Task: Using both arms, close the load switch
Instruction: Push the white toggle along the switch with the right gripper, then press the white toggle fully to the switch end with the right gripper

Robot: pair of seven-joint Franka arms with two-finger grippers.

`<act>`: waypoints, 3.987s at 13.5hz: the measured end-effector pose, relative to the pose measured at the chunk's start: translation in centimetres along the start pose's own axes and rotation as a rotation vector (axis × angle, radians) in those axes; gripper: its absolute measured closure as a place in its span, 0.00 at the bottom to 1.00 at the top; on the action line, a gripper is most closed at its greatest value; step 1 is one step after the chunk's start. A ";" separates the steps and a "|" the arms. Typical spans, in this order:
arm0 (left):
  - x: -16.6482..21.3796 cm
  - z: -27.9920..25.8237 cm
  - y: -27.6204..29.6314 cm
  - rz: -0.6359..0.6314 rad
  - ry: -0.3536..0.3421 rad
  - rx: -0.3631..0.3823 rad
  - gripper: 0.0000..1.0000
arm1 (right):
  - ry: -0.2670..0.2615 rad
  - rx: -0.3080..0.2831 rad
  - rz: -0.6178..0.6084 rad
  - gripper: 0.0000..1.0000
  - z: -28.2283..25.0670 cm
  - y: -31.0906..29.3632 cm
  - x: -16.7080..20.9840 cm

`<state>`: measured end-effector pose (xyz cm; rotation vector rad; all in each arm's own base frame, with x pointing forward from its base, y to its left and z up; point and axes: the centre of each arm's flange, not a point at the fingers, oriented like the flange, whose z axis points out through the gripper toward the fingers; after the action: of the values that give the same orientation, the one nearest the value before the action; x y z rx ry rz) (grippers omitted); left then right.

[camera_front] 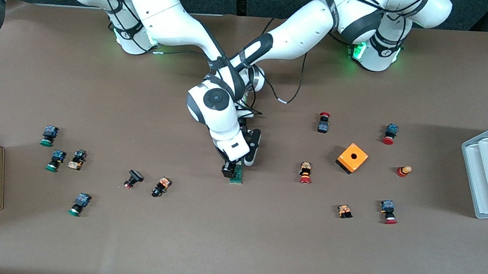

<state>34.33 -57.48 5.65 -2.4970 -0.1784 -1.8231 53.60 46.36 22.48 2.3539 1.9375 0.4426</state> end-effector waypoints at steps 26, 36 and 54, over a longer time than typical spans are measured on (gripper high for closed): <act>0.0 0.0 0.0 0.001 0.000 0.000 0.50 | 0.023 -0.032 0.026 0.26 -1.1 2.6 0.0; 0.0 0.0 0.0 0.001 0.000 0.000 0.50 | 0.033 -0.050 0.033 0.26 -0.2 3.9 0.4; 0.0 0.0 0.0 0.001 0.000 0.000 0.50 | 0.043 -0.072 0.037 0.26 1.1 5.4 1.0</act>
<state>34.32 -57.48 5.64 -2.4965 -0.1771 -1.8230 59.16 46.38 22.78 2.3584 1.8651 0.5599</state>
